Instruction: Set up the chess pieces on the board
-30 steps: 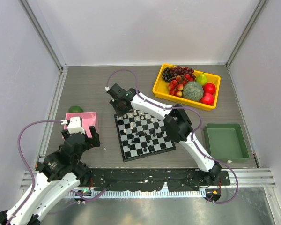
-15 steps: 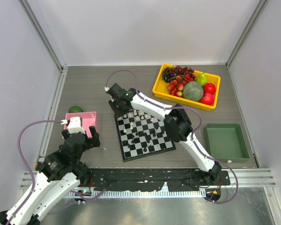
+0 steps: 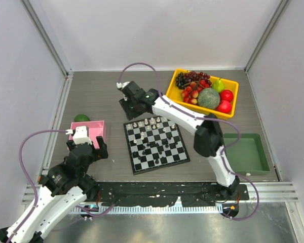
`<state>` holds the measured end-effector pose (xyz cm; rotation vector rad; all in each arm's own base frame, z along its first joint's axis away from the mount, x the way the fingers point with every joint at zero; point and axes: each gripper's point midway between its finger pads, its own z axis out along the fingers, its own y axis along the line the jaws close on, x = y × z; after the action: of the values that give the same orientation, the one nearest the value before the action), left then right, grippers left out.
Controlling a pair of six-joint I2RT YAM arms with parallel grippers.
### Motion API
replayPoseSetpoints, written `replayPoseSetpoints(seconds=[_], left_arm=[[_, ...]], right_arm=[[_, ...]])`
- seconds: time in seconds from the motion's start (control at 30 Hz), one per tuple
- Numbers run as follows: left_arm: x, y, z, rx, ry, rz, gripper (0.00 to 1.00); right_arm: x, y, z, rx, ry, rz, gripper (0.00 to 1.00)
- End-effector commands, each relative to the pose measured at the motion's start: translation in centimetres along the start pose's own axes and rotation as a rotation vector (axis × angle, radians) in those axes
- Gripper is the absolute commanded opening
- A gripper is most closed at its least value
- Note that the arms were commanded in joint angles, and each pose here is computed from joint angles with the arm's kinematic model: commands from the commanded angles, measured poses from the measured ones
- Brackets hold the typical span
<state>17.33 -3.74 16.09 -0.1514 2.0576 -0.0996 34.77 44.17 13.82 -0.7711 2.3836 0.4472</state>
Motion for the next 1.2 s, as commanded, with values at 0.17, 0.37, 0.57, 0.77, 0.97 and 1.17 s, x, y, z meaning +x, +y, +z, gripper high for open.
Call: replayPoseSetpoints(seconds=[0.17,0.37,0.57,0.77,0.97,1.17], left_arm=[[-0.8,-0.4,0.1,0.009,-0.035,-0.031,0.99],[-0.7,-0.5,0.2,0.006,-0.027,-0.026,0.99],[-0.7,-0.3,0.2,-0.002,-0.03,-0.029,0.99],[-0.6,-0.3,0.4,-0.011,-0.024,-0.028,0.99],[-0.4,-0.3,0.6,-0.019,-0.01,-0.02,0.99],[-0.3,-0.3,0.7,-0.023,-0.005,-0.017,0.99]], right_arm=[[4.7,-9.5,-8.5,0.172,-0.079,0.183,0.46],[9.4,-15.0,-9.1,0.23,-0.041,0.298,0.45],[11.2,-17.0,-7.9,0.244,0.015,0.315,0.41],[12.1,-17.3,-6.0,0.22,0.056,0.328,0.38],[12.1,-17.5,-5.0,0.221,0.071,0.323,0.34],[12.4,-18.0,-4.7,0.231,0.079,0.323,0.21]])
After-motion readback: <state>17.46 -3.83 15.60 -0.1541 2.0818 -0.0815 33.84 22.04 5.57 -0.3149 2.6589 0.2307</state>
